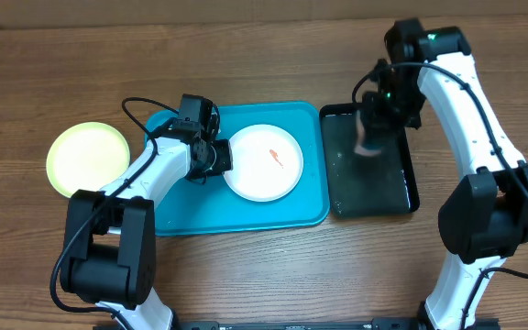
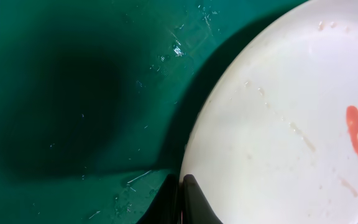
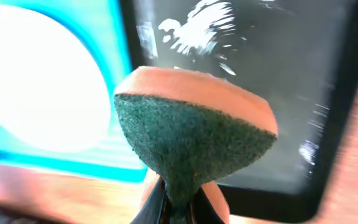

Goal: Clean dirty plates on tray and stack at the side

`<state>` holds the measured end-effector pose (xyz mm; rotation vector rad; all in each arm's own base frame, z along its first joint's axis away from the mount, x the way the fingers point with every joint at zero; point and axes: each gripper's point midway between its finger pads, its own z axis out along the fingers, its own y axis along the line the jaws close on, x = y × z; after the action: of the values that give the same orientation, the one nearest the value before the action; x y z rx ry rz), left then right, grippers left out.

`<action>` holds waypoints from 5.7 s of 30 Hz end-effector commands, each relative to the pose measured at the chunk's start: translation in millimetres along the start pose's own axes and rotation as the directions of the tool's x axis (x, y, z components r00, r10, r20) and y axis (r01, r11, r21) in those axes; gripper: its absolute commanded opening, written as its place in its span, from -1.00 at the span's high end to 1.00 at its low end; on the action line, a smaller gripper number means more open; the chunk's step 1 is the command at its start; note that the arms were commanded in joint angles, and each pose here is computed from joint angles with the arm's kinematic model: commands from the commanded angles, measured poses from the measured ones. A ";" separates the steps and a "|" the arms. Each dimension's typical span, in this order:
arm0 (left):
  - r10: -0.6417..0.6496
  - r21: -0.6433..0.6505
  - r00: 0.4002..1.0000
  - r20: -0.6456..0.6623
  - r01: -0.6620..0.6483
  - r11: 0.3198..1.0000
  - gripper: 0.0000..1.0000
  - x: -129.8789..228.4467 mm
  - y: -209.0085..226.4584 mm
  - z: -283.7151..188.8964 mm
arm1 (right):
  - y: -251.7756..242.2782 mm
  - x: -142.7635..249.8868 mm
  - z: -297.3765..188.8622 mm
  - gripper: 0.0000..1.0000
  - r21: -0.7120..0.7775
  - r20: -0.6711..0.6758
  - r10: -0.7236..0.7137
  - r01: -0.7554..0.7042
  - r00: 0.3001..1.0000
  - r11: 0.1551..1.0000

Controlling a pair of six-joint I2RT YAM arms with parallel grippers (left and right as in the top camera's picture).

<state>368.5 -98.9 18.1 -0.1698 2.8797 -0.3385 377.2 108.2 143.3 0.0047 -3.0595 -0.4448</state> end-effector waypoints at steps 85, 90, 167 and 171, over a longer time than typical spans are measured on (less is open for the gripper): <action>0.009 0.014 1.000 -0.021 -0.009 1.000 0.92 4.7 -2.1 5.4 | 180.6 -9.6 83.0 0.93 -0.081 0.076 -0.376 0.381 0.924 0.921; 0.009 0.014 1.000 -0.021 -0.009 1.000 0.92 4.8 -2.0 5.5 | 137.9 -11.8 48.0 0.93 -0.037 0.047 -0.315 0.317 0.948 0.948; 0.029 0.008 0.999 0.036 -0.029 1.000 0.92 -15.3 -12.0 -10.4 | -222.2 -98.0 -25.6 -1.00 0.163 0.383 0.359 -0.444 0.851 0.881; 0.037 0.026 0.995 0.090 -0.039 0.999 0.92 -45.1 -27.0 -36.3 | -222.6 -100.2 -26.4 -1.00 0.161 0.392 0.356 -0.444 0.848 0.882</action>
<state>377.8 -106.4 35.7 -0.1527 2.8744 -0.3463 471.6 -109.5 77.7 -0.7579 -3.2408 -0.0268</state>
